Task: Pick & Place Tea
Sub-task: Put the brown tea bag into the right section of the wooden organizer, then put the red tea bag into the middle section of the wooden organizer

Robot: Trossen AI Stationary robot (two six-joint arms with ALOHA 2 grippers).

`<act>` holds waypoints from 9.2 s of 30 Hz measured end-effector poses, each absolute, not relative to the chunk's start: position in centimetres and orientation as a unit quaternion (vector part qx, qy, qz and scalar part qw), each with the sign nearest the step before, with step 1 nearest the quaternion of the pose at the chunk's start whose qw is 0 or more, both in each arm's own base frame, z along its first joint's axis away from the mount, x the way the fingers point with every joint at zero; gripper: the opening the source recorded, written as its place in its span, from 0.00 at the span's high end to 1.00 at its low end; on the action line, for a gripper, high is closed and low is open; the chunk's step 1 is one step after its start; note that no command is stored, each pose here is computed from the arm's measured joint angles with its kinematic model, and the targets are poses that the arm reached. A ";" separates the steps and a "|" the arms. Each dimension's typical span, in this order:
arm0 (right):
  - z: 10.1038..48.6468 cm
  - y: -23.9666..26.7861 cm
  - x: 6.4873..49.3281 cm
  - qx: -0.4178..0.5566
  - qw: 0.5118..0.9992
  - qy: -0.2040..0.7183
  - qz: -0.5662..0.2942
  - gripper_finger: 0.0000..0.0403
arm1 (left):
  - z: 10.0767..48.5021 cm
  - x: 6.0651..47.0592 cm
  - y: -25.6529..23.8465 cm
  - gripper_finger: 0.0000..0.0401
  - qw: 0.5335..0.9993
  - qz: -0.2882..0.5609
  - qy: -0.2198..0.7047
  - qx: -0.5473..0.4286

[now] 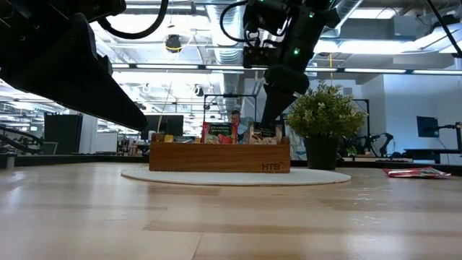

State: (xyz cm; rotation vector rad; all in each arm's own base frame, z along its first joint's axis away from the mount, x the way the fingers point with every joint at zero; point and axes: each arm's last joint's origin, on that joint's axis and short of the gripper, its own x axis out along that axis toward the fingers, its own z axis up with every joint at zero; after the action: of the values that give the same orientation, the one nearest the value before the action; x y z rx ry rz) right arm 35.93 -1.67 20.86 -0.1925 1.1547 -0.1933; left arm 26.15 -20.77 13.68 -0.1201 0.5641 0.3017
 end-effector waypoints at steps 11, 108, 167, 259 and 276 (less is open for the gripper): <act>20.8 -1.6 35.9 -0.068 0.831 0.542 -0.103 0.89 | 13.7 26.2 -20.8 0.62 0.948 0.148 0.277 -0.059; 12.4 21.2 32.5 0.121 0.888 0.444 0.013 1.00 | 15.4 27.6 -21.5 0.99 0.970 0.127 0.188 -0.091; 11.9 25.0 30.4 0.269 0.848 0.419 -0.181 1.00 | 10.9 31.2 -23.3 0.95 0.937 0.007 0.348 -0.032; 21.4 0.2 44.8 -0.137 0.829 0.529 -0.119 0.98 | 9.7 21.5 -25.6 0.89 0.936 0.183 0.288 -0.082; 22.6 0.8 45.0 -0.133 0.854 0.481 -0.149 1.00 | 9.7 21.5 -25.6 0.89 0.936 0.183 0.288 -0.082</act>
State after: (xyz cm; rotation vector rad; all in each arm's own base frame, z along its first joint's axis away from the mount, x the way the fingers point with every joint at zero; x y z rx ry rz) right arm 45.02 0.80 22.61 -0.2789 1.0123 -0.3144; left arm 21.52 -25.56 9.69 -0.1678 0.5890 0.3730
